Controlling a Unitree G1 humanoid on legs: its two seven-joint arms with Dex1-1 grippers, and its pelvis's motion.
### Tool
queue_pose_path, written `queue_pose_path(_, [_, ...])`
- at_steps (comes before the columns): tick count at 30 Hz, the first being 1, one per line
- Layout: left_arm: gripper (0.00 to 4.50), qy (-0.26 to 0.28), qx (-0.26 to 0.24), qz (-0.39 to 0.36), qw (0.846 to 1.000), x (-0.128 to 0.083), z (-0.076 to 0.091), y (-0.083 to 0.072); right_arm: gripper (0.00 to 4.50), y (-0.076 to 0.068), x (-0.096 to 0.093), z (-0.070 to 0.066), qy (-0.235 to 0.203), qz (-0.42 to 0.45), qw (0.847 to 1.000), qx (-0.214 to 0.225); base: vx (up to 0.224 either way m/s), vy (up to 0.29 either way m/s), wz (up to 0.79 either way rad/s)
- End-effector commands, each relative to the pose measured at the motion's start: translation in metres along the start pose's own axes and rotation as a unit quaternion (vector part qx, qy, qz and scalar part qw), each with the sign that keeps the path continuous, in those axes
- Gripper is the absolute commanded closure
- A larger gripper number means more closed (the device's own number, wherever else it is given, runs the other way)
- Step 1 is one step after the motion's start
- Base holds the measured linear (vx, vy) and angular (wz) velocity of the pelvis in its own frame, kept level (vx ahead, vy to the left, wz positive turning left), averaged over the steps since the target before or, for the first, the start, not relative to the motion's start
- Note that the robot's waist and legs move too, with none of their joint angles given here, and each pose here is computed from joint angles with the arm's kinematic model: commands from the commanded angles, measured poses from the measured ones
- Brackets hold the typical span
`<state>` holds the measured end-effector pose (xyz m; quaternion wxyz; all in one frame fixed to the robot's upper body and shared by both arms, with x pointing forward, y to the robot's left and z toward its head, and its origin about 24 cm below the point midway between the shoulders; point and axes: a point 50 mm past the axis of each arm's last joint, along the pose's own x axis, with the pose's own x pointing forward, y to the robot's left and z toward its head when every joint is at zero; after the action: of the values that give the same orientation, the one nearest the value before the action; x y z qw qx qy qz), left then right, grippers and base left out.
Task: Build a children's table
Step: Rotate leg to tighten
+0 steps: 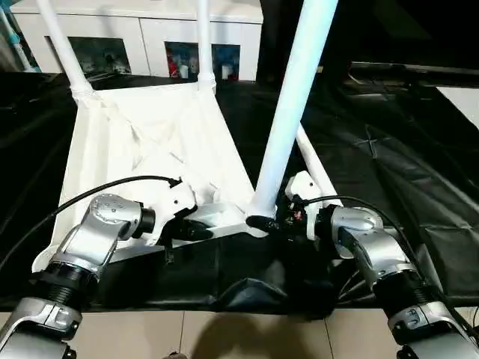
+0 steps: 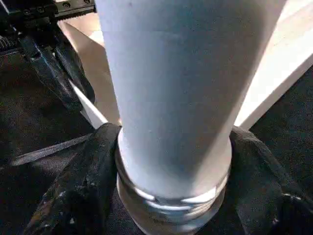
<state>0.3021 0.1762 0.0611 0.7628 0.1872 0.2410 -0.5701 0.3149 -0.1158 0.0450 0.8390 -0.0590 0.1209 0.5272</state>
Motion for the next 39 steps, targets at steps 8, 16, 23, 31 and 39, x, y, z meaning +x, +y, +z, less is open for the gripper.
queue_pose_path(8, [4.50, -0.021, -0.002, -0.025, 0.999, 0.007, 0.002, -0.005, 1.77, 0.002, 0.003, -0.009, 0.014, -0.013, 1.000, 0.010, 0.000, 0.000, 0.00])
queue_pose_path(16, [4.50, -0.021, -0.058, 0.080, 0.995, 0.044, 0.010, 0.004, 1.78, -0.005, 0.026, -0.025, 0.040, -0.184, 0.977, 0.097, 0.000, 0.000, 0.00])
queue_pose_path(23, [4.50, -0.032, -0.117, 0.190, 0.974, 0.084, 0.038, 0.011, 1.78, -0.007, 0.056, -0.025, 0.062, -0.318, 0.929, 0.179, 0.000, 0.000, 0.00])
queue_pose_path(31, [4.50, -0.011, -0.084, 0.204, 0.975, 0.094, 0.043, 0.010, 1.78, -0.004, 0.073, -0.014, 0.051, -0.333, 0.925, 0.177, 0.000, 0.000, 0.00])
queue_pose_path(39, [4.50, -0.008, -0.059, 0.187, 0.981, 0.074, 0.033, 0.013, 0.72, -0.009, 0.068, 0.000, -0.020, -0.296, 0.939, 0.172, 0.000, 0.000, 0.00])
